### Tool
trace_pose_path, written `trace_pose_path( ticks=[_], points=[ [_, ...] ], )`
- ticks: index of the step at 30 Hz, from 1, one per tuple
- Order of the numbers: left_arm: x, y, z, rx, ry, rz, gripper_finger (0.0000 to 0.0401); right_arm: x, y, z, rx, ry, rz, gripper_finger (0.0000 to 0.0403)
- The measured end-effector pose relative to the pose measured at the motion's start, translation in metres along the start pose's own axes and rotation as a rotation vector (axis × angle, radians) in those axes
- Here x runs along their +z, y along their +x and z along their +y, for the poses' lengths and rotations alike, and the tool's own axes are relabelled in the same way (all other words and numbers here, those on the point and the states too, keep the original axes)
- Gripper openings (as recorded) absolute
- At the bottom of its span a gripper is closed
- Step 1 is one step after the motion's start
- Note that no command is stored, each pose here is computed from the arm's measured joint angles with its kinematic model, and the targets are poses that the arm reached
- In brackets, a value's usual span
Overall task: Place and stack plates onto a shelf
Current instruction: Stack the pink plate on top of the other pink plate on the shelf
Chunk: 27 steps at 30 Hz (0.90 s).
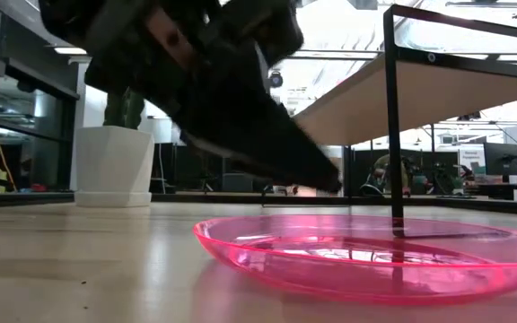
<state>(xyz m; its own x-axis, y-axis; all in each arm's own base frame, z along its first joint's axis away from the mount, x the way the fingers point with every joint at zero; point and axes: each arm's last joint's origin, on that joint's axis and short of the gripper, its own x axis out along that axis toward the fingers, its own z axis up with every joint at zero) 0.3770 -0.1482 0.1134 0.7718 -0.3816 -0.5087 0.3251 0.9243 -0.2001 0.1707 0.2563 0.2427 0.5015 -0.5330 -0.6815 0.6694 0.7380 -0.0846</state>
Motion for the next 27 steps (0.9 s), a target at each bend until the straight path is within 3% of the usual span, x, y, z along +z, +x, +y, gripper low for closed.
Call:
trace_pose_path(
  ticks=[4, 9, 17, 27],
  points=[
    [-0.003, 0.003, 0.002, 0.025, 0.001, 0.09, 0.0093, -0.003, 0.008, 0.0, -0.012, 0.019, 0.008, 0.0],
    [-0.011, 0.002, 0.009, 0.046, -0.015, 0.189, 0.0012, -0.004, 0.009, 0.001, -0.004, 0.029, 0.02, 0.0],
    [-0.012, 0.001, 0.012, 0.007, 0.06, 0.214, 0.0001, -0.005, 0.008, 0.001, 0.001, 0.024, 0.021, 0.0],
    [-0.018, -0.006, 0.015, 0.029, 0.047, 0.341, 0.0, -0.005, 0.008, 0.003, 0.012, 0.036, 0.024, 0.0]
  ],
)
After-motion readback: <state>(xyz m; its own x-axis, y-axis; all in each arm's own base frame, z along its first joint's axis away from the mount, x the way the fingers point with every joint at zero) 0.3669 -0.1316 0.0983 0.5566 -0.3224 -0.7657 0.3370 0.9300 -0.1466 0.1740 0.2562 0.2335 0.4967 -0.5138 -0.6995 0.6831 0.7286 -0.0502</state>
